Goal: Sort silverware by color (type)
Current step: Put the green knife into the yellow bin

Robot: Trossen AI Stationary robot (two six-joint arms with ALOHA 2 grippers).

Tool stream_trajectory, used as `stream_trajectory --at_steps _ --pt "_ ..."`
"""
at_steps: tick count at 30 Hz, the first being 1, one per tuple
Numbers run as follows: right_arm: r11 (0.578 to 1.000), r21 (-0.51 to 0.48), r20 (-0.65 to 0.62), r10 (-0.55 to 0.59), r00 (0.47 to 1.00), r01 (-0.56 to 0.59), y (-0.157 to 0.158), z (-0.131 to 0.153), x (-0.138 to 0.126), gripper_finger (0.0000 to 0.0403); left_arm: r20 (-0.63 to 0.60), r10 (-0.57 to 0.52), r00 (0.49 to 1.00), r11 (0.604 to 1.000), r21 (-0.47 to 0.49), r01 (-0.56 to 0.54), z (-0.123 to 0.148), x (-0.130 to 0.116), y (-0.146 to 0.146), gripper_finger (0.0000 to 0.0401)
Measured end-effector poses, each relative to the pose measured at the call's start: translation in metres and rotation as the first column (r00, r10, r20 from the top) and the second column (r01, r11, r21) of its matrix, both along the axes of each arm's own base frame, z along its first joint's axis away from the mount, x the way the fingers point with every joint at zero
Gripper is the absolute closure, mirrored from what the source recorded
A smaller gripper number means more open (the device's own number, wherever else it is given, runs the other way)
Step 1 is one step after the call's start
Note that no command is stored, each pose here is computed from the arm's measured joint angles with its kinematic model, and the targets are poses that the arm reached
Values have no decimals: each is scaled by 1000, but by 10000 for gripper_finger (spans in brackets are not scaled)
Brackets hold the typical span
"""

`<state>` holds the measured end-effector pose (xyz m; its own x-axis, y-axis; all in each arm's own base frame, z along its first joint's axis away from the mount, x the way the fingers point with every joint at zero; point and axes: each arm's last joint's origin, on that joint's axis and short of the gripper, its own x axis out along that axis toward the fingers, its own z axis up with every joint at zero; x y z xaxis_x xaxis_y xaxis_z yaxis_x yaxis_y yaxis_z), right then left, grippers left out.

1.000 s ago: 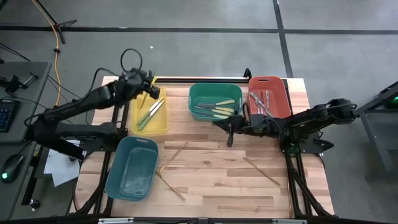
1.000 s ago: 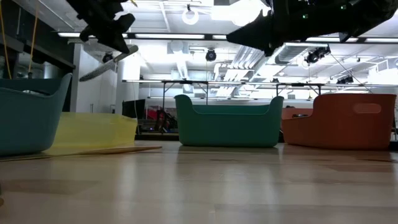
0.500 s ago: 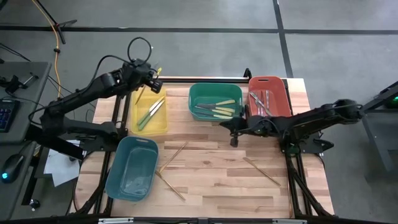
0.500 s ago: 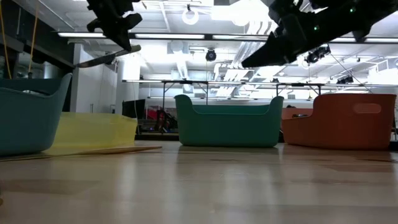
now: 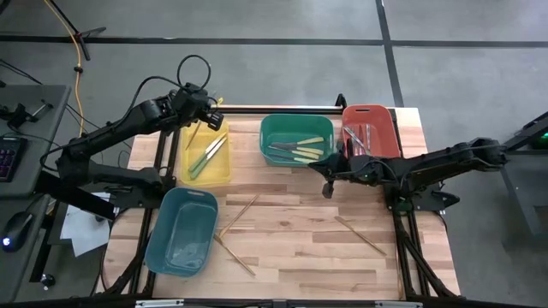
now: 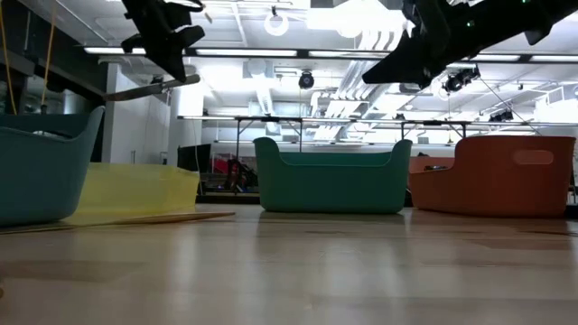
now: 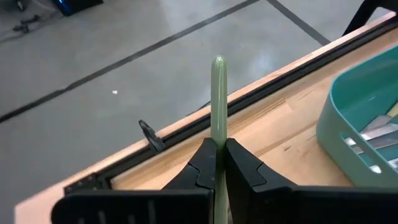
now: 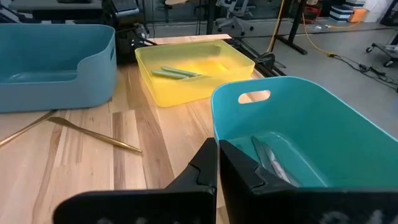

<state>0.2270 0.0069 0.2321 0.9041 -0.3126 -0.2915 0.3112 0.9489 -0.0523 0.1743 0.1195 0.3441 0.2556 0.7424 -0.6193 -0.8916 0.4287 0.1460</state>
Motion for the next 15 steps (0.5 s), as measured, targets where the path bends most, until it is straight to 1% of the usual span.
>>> stream_trajectory --at_steps 2,9,15 --pt "1000 14 1 -5 1000 5 0 0 0 403 8 3 1000 1000 -9 -3 0 0 0 401" --pt "1000 16 -3 -3 1000 3 0 -1 0 403 6 26 1000 1000 -16 -26 -1 -3 4 401" --pt "1000 16 -3 -2 1000 2 0 -1 0 403 -16 52 999 997 -62 -53 -7 -4 9 401"
